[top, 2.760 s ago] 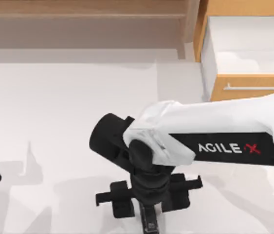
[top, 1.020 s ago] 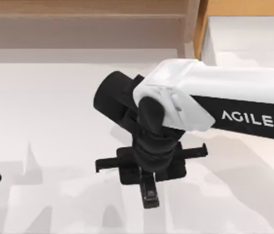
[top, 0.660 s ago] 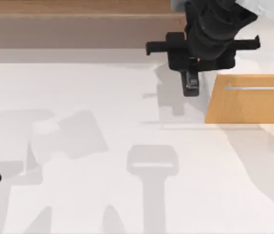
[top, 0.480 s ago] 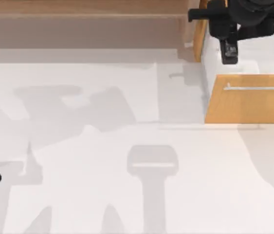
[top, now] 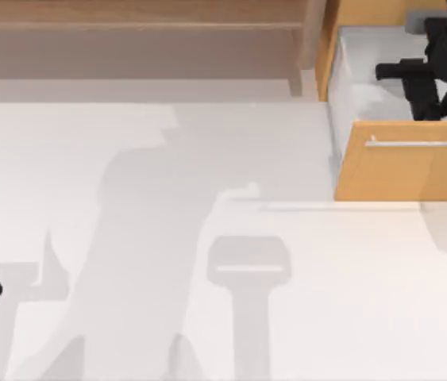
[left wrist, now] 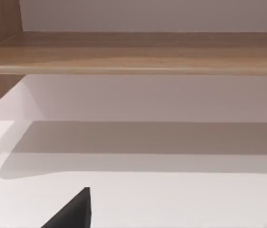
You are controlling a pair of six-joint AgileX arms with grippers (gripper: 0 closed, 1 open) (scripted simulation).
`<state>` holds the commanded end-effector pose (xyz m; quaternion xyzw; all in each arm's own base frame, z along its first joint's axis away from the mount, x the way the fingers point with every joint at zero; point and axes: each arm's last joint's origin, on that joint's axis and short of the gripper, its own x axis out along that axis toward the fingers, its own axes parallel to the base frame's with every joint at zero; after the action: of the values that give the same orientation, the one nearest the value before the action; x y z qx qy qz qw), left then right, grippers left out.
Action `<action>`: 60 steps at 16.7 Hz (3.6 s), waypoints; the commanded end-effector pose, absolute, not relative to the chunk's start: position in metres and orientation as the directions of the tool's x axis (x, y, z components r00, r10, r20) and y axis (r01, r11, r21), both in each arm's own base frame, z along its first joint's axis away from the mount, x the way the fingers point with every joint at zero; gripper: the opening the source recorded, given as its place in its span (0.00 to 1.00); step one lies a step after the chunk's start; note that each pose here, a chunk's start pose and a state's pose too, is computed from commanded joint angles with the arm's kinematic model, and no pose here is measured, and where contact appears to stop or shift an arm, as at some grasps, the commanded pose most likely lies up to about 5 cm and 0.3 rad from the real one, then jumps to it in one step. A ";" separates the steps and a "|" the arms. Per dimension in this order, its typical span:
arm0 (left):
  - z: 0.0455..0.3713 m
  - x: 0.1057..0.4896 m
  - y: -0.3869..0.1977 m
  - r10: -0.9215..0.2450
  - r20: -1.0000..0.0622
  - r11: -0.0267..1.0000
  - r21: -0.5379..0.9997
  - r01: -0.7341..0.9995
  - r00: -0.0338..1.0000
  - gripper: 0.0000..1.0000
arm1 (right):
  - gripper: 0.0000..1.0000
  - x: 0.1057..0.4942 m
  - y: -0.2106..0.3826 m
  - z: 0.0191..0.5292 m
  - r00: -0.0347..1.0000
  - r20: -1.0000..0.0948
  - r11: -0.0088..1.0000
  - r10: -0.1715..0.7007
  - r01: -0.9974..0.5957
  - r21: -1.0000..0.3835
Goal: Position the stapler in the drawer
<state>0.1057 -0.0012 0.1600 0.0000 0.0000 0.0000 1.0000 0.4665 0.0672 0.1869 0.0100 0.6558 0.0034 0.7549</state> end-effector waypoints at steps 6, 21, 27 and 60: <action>0.160 0.106 -0.001 0.000 0.000 1.000 0.000 0.000 1.000 1.00 | 0.00 0.465 0.062 0.164 0.062 -0.997 0.999 0.044 0.013 0.045; 0.160 0.106 -0.001 0.000 0.000 1.000 0.000 0.000 1.000 1.00 | 0.00 0.461 0.071 0.219 0.200 -0.980 0.994 -0.007 0.107 0.015; 0.160 0.106 -0.001 0.000 0.000 1.000 0.000 0.000 1.000 1.00 | 0.00 0.467 0.064 0.156 0.075 -0.997 0.999 0.034 0.018 0.036; 0.160 0.106 -0.001 0.000 0.000 1.000 0.000 0.000 1.000 1.00 | 1.00 0.461 0.063 0.181 0.194 -0.979 0.997 0.068 -0.032 0.063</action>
<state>0.1057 -0.0012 0.1600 0.0000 0.0000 0.0000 1.0000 0.4612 0.0625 0.1808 0.0143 0.6341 0.0325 0.7725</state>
